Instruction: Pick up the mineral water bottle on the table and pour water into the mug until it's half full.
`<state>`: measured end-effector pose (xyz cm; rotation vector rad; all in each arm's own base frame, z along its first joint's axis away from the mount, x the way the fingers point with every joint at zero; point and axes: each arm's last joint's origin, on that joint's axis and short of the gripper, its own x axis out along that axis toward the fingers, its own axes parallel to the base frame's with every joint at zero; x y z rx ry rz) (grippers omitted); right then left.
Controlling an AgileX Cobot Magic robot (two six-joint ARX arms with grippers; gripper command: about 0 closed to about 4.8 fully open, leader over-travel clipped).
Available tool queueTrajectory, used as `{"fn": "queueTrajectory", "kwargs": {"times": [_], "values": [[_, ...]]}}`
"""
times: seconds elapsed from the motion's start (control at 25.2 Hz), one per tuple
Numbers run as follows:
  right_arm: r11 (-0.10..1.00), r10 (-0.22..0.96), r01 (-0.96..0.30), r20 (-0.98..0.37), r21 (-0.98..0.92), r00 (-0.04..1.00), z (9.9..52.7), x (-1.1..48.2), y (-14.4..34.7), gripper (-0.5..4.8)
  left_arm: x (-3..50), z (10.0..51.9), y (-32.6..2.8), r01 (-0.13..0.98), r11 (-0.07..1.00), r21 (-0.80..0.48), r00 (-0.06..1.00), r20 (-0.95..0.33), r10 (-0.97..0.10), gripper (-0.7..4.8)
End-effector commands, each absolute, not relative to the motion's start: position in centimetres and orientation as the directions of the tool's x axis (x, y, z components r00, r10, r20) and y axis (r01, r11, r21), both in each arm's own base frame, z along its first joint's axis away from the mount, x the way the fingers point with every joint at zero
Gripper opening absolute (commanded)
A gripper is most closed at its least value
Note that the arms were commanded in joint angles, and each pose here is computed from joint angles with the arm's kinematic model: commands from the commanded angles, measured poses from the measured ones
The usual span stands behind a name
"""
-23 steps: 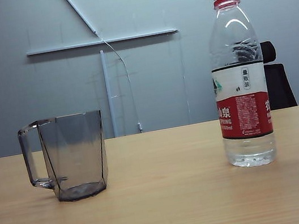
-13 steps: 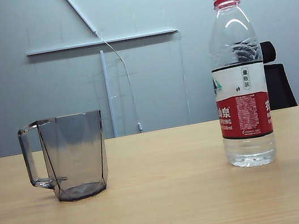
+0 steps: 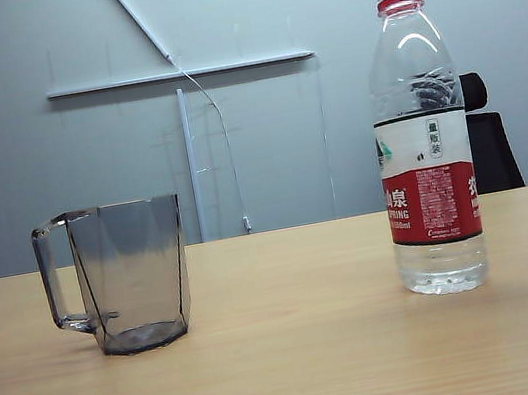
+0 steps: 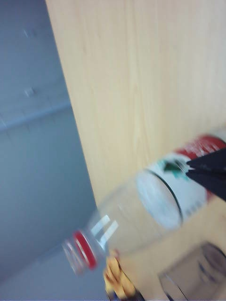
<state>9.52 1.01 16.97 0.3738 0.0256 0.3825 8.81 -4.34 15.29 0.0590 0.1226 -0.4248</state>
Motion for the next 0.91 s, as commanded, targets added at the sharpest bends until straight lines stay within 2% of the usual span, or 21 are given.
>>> {"fn": "queueTrajectory", "kwargs": {"times": [0.04, 0.08, 0.16, 0.28, 0.32, 0.36, 0.56, 0.91], "values": [[0.819, 0.47, -0.439, 0.007, 0.37, 0.883, 17.3, 9.2, 1.9, -0.04, 8.2, 15.2, -5.7, 0.55, 0.835, 0.029, 0.827, -0.156, -0.54, -0.02], [0.812, 0.495, -0.464, 0.004, 0.353, 0.869, 17.2, 9.1, 2.2, 0.11, 8.1, 15.2, -5.9, 0.566, 0.824, 0.029, 0.817, -0.159, -0.555, -0.02], [0.801, 0.536, -0.509, 0.001, 0.315, 0.844, 17.2, 9.0, 2.7, 0.9, 7.9, 15.1, -6.2, 0.599, 0.801, 0.029, 0.793, -0.16, -0.587, -0.02], [0.8, 0.561, -0.535, -0.022, 0.273, 0.827, 17.0, 8.9, 3.3, 2.45, 7.5, 15.1, -6.7, 0.641, 0.767, 0.029, 0.76, -0.16, -0.63, -0.02], [0.81, 0.558, -0.531, -0.051, 0.25, 0.828, 16.7, 8.7, 3.7, 3.82, 7.3, 15.1, -6.8, 0.66, 0.75, 0.029, 0.744, -0.16, -0.649, -0.02], [0.817, 0.553, -0.525, -0.066, 0.239, 0.83, 16.6, 8.6, 4.1, 4.68, 7.2, 15.1, -7.0, 0.679, 0.734, 0.029, 0.728, -0.16, -0.667, -0.02], [0.87, 0.473, -0.452, -0.075, 0.196, 0.878, 15.7, 8.4, 5.3, 4.79, 6.6, 15.2, -7.5, 0.73, 0.683, 0.029, 0.679, -0.152, -0.718, -0.02], [0.89, 0.45, -0.431, -0.127, 0.152, 0.884, 15.5, 9.4, 6.6, 4.79, 6.5, 15.3, -7.6, 0.743, 0.668, 0.029, 0.664, -0.147, -0.733, -0.02]]}}
